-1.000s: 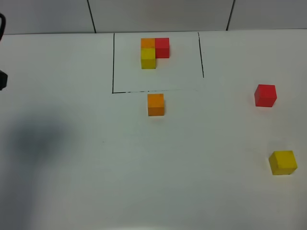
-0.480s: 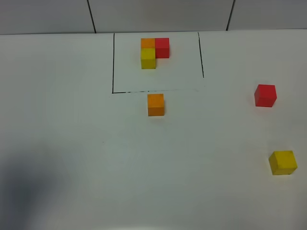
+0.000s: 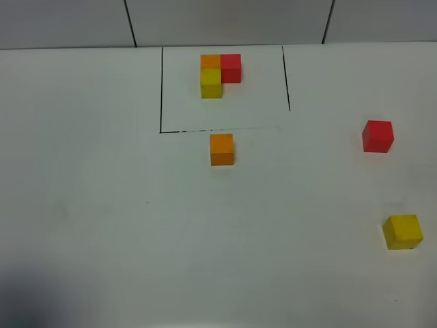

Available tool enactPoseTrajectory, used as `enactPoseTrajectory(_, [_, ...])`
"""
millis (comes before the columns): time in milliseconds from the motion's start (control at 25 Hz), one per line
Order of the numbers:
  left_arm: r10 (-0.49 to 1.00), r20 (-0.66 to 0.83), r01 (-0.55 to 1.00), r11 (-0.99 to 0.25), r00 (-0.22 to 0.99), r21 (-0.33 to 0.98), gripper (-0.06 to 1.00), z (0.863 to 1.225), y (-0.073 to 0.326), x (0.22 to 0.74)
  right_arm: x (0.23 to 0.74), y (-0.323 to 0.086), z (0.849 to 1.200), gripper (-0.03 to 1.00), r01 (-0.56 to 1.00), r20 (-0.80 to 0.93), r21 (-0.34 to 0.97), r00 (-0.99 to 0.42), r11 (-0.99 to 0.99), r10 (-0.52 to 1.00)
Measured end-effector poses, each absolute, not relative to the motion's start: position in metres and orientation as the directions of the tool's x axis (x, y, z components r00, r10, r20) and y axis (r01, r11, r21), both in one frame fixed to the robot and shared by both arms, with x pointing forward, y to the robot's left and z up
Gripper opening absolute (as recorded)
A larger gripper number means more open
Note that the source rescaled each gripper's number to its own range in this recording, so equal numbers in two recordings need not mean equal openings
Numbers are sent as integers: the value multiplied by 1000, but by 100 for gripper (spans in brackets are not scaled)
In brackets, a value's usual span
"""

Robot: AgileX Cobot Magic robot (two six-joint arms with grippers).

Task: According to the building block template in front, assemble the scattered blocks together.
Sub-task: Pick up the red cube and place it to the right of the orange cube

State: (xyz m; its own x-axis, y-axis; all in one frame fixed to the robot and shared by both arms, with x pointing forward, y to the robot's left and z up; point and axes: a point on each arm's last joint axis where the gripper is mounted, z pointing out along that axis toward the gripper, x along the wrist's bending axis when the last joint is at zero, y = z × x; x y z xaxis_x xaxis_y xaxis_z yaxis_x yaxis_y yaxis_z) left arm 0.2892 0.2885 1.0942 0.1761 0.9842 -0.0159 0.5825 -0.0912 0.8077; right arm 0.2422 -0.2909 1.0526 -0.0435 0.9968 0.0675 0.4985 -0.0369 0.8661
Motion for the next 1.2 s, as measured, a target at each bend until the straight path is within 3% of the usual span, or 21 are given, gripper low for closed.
enactPoseTrajectory(600, [976, -12, 432, -84, 216, 898, 70, 1059, 287, 229, 242, -291, 1053, 80, 499, 68, 866, -44, -37, 997])
enactPoseTrajectory(1200, [975, -36, 504, -82, 218, 860, 70, 1048, 286, 228, 242, -291, 1053, 80, 499, 68, 866, -44, -37, 997])
